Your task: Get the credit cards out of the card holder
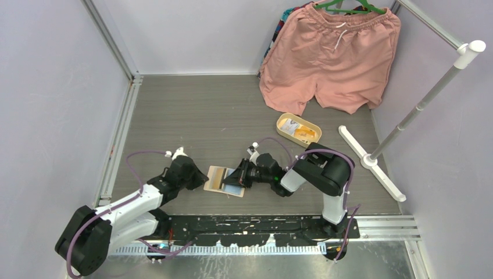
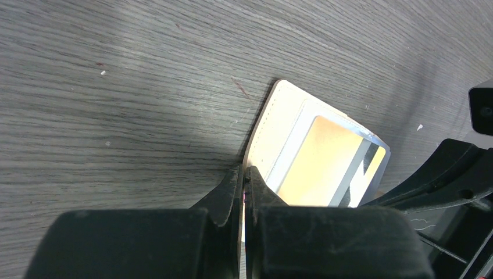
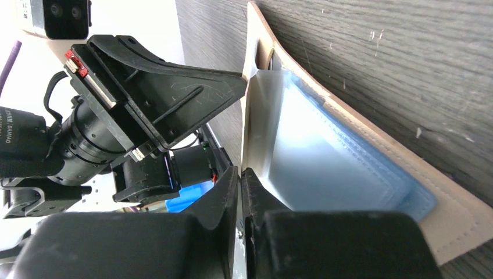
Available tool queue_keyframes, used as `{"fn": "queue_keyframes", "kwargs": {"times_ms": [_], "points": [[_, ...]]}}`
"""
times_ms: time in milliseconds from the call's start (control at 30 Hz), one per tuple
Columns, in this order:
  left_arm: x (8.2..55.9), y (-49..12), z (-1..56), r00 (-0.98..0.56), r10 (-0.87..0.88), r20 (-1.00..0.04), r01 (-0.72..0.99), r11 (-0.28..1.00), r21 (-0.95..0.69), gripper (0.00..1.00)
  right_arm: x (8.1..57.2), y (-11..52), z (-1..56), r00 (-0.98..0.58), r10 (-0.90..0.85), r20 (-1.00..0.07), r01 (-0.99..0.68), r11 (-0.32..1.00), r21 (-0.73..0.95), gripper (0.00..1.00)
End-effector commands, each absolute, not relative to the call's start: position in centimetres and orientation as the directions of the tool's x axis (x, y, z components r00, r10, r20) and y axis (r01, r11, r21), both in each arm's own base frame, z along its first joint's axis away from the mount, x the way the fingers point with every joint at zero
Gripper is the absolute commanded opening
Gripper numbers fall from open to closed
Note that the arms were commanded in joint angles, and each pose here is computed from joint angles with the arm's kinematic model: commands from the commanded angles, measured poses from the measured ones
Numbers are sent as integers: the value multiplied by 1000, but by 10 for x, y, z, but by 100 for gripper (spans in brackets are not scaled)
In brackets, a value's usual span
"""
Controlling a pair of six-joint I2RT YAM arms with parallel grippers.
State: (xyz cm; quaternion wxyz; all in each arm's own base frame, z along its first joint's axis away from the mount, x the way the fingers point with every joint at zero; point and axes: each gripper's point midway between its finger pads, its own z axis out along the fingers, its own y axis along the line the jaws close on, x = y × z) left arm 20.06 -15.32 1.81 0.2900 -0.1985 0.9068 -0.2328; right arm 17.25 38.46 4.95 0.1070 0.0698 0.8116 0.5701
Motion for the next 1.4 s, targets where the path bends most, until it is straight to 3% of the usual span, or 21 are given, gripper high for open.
{"fn": "queue_keyframes", "kwargs": {"times_ms": [0, 167, 500, 700, 733, 833, 933, 1100, 1367], "points": [[184, -145, -1, -792, -461, -401, -249, 843, -477, 0, 174, 390, 74, -966, 232, -114, -56, 245, 968, 11], [184, -145, 0, -793, -459, -401, -248, 844, -476, 0, 173, 387, 72, -967, 231, -111, -52, 246, 968, 1], [185, -145, -1, -793, -458, -402, -249, 845, -473, 0, 167, 372, 66, -968, 230, -102, -37, 270, 962, 1], [187, -146, 0, -794, -456, -403, -245, 846, -474, 0, 160, 359, 56, -969, 209, -136, -55, 352, 934, 1], [187, -147, 1, -793, -457, -404, -245, 845, -475, 0, 161, 358, 58, -966, 207, -153, -68, 369, 927, 2], [188, -147, 0, -793, -457, -403, -245, 845, -475, 0, 165, 355, 58, -960, 196, -199, -100, 425, 900, 36], [188, -148, 0, -796, -455, -400, -244, 845, -476, 0, 173, 356, 68, -947, 189, -259, -146, 465, 873, 51], [189, -149, 0, -796, -456, -399, -245, 844, -476, 0, 187, 359, 80, -931, 187, -314, -180, 515, 838, 57], [188, -148, -1, -796, -453, -401, -243, 846, -474, 0, 192, 361, 67, -935, 210, -287, -133, 542, 830, 57]]}}
